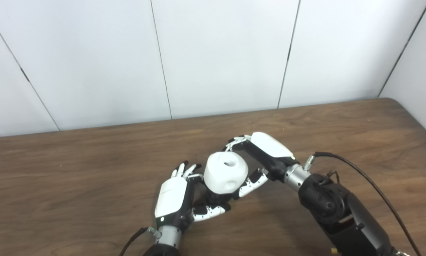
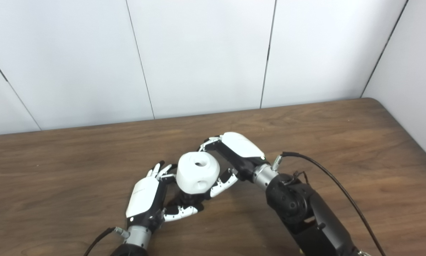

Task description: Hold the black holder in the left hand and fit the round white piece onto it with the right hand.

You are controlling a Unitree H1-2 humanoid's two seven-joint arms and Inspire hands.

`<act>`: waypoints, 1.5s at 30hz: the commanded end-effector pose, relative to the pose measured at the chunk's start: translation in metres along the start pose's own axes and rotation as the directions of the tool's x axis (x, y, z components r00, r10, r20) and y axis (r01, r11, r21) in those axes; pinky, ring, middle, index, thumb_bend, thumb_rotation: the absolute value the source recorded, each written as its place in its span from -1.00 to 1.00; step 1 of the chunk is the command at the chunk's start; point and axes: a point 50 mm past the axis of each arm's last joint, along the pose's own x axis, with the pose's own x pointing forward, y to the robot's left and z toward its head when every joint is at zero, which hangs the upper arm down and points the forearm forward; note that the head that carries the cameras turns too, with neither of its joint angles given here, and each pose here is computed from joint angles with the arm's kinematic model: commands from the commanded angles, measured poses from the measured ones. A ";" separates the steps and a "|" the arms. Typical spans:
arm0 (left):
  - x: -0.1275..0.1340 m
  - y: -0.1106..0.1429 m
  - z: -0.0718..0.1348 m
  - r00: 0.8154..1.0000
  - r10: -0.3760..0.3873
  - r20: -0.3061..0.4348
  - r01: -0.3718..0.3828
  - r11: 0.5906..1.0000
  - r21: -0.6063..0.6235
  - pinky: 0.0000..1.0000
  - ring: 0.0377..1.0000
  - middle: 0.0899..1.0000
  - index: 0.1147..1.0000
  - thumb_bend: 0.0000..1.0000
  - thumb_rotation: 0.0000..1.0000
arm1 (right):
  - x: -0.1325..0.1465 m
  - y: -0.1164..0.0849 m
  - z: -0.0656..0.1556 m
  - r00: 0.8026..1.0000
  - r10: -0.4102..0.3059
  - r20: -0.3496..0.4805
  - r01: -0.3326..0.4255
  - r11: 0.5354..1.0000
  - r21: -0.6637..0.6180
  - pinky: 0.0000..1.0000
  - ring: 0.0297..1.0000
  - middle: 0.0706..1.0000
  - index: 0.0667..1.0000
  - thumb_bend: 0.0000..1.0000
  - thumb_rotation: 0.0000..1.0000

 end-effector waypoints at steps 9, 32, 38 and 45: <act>-0.008 -0.025 -0.010 0.991 -0.113 -0.069 0.113 0.994 0.001 1.00 1.00 0.77 -0.18 0.04 -0.90 | 0.000 -0.020 0.011 0.999 -0.020 0.044 0.022 0.998 -0.050 0.87 0.74 0.47 -0.12 0.01 -0.74; -0.011 -0.030 -0.004 0.992 -0.105 -0.065 0.105 0.994 -0.007 1.00 1.00 0.76 -0.18 0.04 -0.90 | 0.003 0.003 0.019 0.998 -0.004 0.057 0.005 1.000 -0.027 0.93 0.75 0.49 -0.12 0.00 -0.73; -0.012 -0.033 -0.003 0.993 -0.098 -0.062 0.097 0.995 -0.010 1.00 1.00 0.75 -0.18 0.04 -0.90 | 0.006 0.005 0.021 0.998 -0.008 0.069 0.011 0.999 -0.031 0.95 0.74 0.49 -0.12 0.00 -0.73; -0.011 -0.034 -0.001 0.992 -0.104 -0.065 0.104 0.995 -0.007 1.00 1.00 0.76 -0.18 0.04 -0.90 | 0.009 0.006 0.022 0.997 -0.009 0.077 0.011 0.999 -0.030 0.96 0.74 0.48 -0.12 0.00 -0.73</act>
